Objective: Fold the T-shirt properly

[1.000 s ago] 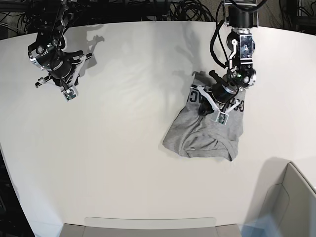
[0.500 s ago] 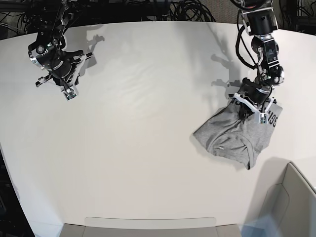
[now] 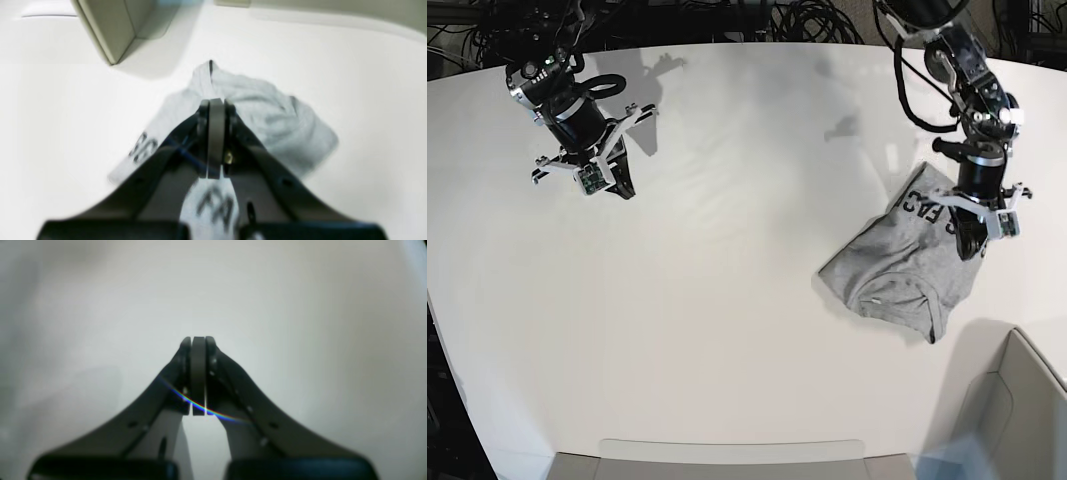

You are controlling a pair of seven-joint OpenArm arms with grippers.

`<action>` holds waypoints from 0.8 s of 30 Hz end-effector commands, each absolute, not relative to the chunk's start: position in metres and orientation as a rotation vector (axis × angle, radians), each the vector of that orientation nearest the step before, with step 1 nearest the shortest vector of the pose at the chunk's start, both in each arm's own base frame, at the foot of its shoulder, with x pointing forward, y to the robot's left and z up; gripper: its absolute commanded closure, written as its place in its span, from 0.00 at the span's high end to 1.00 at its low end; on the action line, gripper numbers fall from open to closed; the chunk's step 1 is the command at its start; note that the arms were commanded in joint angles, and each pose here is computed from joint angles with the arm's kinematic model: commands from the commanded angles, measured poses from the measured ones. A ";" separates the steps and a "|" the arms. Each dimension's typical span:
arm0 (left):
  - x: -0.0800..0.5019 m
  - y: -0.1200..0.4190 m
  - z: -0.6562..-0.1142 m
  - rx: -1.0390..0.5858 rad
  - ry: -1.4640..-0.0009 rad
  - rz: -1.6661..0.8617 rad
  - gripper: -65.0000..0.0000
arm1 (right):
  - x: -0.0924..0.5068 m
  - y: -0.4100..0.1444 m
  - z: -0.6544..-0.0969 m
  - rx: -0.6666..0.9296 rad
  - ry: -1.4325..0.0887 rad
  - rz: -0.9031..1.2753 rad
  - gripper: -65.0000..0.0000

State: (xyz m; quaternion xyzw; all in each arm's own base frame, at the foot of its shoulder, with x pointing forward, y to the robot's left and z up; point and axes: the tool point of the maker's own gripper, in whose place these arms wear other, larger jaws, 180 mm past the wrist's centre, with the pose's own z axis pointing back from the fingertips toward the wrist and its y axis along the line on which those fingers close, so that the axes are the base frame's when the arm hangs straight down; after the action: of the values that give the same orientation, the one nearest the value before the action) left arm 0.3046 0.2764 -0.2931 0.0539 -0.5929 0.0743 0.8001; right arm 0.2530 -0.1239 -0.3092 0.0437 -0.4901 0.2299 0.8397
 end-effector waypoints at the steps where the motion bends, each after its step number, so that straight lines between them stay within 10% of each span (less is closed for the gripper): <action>1: 0.298 0.279 -0.279 0.144 -1.309 0.152 0.00 | 0.247 -0.125 -0.307 0.097 -1.048 0.486 0.00; 24: 0.125 0.260 -0.356 0.173 -0.942 0.127 0.00 | 0.099 -0.168 -0.378 0.069 -0.644 0.282 0.00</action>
State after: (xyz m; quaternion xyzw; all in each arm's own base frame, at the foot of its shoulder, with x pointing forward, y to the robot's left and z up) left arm 0.1223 0.2577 -0.3667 0.0785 -0.4364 0.0646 0.8940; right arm 0.0985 -0.1685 -0.3846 0.0313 -0.3044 0.1317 0.9429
